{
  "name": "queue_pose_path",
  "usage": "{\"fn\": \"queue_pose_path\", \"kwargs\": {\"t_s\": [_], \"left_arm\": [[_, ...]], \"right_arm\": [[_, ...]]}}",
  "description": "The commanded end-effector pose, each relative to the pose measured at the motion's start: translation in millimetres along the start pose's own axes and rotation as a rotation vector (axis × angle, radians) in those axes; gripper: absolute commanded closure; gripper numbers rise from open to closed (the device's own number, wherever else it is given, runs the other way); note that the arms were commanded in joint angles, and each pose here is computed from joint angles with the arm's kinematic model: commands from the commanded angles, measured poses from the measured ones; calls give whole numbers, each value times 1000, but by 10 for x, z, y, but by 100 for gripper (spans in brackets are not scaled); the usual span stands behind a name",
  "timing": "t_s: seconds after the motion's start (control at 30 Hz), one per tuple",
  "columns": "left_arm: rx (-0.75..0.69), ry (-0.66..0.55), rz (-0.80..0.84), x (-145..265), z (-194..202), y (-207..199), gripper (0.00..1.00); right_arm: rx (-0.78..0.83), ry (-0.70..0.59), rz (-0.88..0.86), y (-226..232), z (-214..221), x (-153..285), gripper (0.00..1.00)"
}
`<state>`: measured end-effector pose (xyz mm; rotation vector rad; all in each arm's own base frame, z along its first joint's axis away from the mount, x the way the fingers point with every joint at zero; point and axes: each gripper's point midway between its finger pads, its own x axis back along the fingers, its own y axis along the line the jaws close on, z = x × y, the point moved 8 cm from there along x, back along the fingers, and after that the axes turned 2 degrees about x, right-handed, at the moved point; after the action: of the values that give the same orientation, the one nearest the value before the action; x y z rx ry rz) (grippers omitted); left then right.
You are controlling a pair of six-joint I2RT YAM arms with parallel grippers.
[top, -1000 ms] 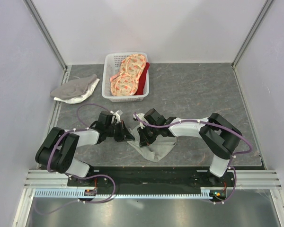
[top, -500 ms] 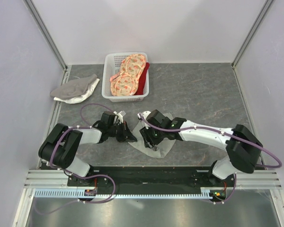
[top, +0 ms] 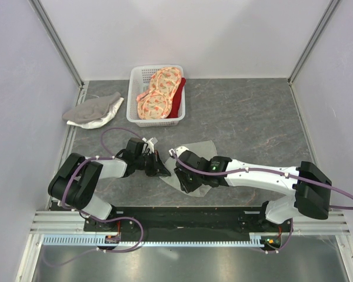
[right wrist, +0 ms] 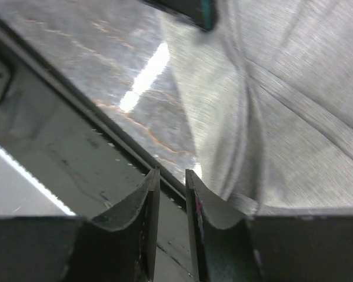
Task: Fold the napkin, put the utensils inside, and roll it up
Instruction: Roll the napkin with the utensil
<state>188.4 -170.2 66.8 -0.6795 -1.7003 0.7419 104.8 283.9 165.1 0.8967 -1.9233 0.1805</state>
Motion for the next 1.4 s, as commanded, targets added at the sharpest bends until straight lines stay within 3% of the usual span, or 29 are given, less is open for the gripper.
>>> {"fn": "queue_pose_path", "kwargs": {"t_s": [0.0,0.43,0.8,0.9,1.13,1.37], "left_arm": [[-5,63,-98,-18,151,174,93],[-9,64,-97,-11,144,156,93],[-10,75,-108,-24,137,153,94],[-13,77,-112,-34,107,136,94],[-3,110,-139,-63,119,151,94],[8,134,-163,-73,107,143,94]], "right_arm": [[-61,31,123,-185,137,-21,71],[-164,136,218,-550,607,-153,87],[-173,288,181,-624,927,-382,89],[-148,235,165,-552,719,-305,85],[30,56,195,-261,83,26,51],[246,-26,261,4,-36,-117,40]]}}
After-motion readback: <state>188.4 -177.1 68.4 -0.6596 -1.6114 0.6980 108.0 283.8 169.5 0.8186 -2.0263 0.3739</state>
